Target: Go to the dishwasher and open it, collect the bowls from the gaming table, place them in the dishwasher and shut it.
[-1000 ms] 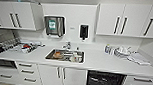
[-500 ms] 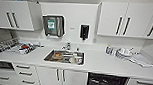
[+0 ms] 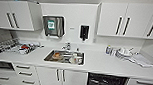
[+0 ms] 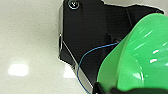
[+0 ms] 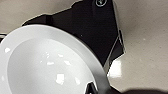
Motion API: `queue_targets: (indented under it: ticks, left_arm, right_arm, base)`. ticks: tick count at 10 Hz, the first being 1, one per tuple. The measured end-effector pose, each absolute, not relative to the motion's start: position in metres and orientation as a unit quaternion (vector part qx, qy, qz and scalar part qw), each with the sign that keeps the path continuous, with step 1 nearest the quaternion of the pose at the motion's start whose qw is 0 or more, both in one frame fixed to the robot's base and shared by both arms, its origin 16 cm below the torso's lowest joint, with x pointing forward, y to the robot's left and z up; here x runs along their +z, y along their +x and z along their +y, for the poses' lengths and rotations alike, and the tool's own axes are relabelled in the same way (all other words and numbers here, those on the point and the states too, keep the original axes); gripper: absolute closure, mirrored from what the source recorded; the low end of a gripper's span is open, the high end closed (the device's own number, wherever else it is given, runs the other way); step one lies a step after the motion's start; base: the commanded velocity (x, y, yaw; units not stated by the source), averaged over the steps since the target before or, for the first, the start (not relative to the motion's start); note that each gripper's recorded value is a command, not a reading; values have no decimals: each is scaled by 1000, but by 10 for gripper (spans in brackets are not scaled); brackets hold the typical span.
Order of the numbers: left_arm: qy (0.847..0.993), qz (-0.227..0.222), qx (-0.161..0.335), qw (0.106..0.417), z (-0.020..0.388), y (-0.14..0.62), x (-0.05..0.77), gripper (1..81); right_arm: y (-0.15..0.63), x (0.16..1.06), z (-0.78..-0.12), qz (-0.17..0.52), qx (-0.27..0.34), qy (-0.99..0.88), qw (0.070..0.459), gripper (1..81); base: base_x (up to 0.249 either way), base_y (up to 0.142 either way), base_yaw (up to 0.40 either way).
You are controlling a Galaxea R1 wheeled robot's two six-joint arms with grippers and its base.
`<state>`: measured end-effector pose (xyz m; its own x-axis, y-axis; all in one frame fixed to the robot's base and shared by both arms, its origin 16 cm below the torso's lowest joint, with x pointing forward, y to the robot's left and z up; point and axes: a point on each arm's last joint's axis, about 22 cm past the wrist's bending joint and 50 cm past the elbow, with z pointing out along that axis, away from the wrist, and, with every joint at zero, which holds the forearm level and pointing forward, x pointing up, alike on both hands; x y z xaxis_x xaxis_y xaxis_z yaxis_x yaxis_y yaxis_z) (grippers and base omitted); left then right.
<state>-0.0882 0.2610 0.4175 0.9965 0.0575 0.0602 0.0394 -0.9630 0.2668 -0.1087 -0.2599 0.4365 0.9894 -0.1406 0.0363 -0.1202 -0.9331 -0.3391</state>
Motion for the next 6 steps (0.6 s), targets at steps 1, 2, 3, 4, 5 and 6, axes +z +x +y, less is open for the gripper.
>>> queue_targets:
  ticks: [1,2,3,4,5,6]
  left_arm:
    - [990,24,33,134,260,-89,418,811]
    - [990,24,34,134,261,-89,418,811]
    - [990,24,33,134,260,-89,418,811]
    - [990,25,33,134,260,-89,418,811]
    - [990,24,34,134,261,-89,418,811]
    - [990,25,34,134,260,-88,418,811]
  right_arm:
    - [-109,437,-260,66,-29,-983,171,811]
    - [-108,436,-260,66,-30,-983,171,811]
    - [-107,436,-260,66,-31,-983,171,811]
    - [-106,436,-260,66,-31,-983,171,811]
    - [-107,436,-260,66,-31,-983,171,811]
    - [-106,436,-260,66,-31,-983,171,811]
  base:
    - [0,0,0]
    - [0,0,-92]
    - [0,0,-159]
    - [0,0,-266]
    - [0,0,-316]
    - [0,0,-326]
